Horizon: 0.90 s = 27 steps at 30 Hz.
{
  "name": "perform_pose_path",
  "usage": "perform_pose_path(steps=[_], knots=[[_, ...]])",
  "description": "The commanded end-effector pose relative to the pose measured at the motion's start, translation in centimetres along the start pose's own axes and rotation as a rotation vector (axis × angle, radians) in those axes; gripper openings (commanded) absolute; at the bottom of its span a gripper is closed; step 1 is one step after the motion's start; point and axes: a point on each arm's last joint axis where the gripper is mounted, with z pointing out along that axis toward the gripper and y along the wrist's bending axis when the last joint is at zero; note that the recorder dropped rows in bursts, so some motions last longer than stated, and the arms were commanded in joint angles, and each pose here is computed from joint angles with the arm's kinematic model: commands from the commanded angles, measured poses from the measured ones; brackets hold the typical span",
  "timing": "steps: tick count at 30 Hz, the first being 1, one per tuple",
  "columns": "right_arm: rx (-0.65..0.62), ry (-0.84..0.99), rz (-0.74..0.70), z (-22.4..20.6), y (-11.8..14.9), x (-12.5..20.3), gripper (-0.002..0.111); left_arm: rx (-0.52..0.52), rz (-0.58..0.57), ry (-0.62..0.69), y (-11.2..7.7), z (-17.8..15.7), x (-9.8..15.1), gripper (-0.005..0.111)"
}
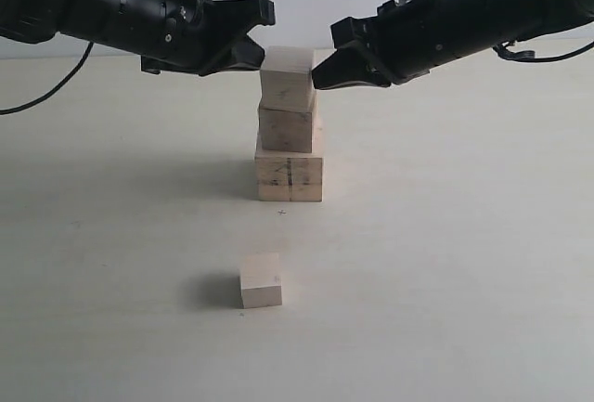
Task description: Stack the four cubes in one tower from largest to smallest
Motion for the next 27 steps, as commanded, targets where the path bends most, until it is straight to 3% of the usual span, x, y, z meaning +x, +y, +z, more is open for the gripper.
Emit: perform_pose_path(steps=[1, 7, 10, 14, 16, 19, 23, 27], knots=[[-0.001, -0.01, -0.013, 0.0, 0.1, -0.2, 0.0, -0.019, 0.0, -0.038, 0.1, 0.0, -0.4, 0.0], [0.057, -0.045, -0.039, -0.6, 0.1, -0.7, 0.0, -0.044, 0.063, -0.137, -0.8, -2.3, -1.9, 0.0], [0.132, -0.07, -0.08, -1.3, 0.1, -1.1, 0.0, 0.019, 0.188, -0.082, -3.1, -3.9, -1.3, 0.0], [0.297, -0.14, -0.024, -2.0, -1.1, -1.8, 0.0, 0.061, 0.446, -0.029, -6.6, -3.9, 1.0, 0.0], [0.355, -0.147, 0.011, -2.2, -1.6, -1.8, 0.0, 0.057, 0.471, -0.039, -7.3, -3.2, 1.6, 0.0], [0.369, -0.096, -0.008, -2.2, -1.7, -1.4, 0.0, 0.033, 0.445, -0.056, -7.3, -1.9, 2.0, 0.0], [0.369, -0.083, -0.021, -2.3, -1.6, -1.3, 0.0, 0.042, 0.405, 0.015, -6.7, -0.8, 2.9, 0.0], [0.369, -0.083, -0.021, -2.3, -1.6, -1.3, 0.0, 0.036, 0.461, 0.046, -6.5, -0.8, 3.2, 0.0]])
